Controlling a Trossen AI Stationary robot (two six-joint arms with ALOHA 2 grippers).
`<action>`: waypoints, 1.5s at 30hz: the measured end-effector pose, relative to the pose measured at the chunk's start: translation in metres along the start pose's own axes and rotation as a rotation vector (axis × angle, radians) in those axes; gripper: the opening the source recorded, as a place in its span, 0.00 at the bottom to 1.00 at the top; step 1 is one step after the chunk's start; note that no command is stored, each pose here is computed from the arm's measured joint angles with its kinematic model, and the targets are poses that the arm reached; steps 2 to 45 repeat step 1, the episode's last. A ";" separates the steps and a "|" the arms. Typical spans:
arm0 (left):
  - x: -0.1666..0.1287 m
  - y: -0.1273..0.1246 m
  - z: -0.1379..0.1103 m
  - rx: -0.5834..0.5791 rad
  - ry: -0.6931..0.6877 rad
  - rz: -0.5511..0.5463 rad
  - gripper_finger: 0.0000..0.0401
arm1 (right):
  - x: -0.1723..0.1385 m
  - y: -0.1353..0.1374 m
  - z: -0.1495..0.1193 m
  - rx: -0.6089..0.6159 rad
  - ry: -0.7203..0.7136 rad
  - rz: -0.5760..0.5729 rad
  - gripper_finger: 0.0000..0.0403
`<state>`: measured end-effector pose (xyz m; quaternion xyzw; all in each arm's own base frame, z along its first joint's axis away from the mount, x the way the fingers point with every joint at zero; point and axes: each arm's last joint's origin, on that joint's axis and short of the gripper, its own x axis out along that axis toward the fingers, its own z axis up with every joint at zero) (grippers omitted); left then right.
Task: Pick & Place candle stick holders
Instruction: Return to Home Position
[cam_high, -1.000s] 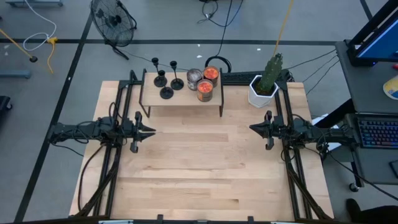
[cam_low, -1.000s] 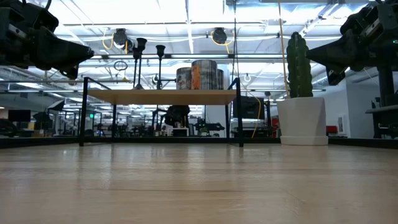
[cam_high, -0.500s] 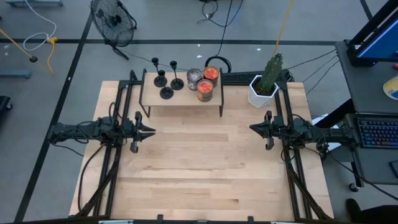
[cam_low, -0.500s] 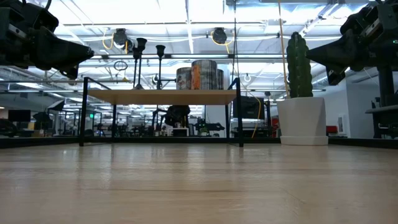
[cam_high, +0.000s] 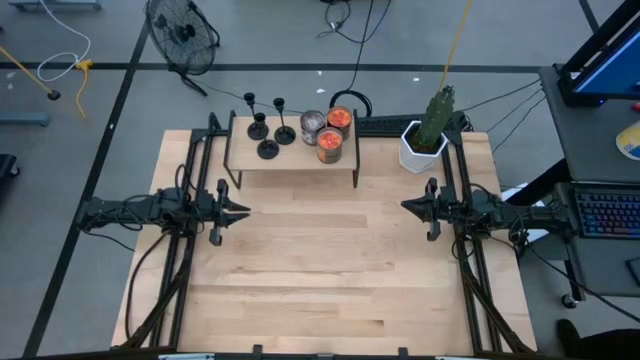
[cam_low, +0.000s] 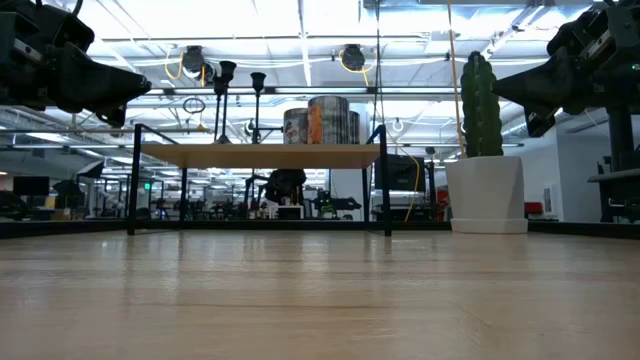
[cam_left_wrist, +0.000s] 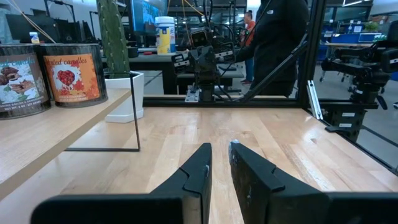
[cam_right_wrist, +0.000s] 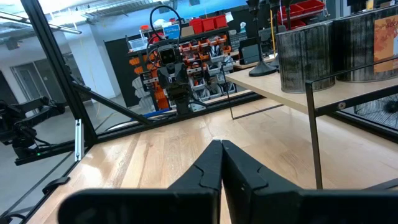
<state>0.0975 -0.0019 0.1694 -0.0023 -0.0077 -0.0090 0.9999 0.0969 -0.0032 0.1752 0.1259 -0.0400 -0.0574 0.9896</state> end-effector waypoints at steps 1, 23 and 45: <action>0.000 0.000 0.000 0.000 -0.001 0.000 0.16 | 0.000 0.000 0.000 0.000 0.000 0.000 0.00; 0.000 0.000 0.000 0.000 -0.001 0.000 0.16 | 0.000 0.000 0.000 0.000 0.000 0.000 0.00; 0.000 0.000 0.000 0.000 -0.001 0.000 0.16 | 0.000 0.000 0.000 0.000 0.000 0.000 0.00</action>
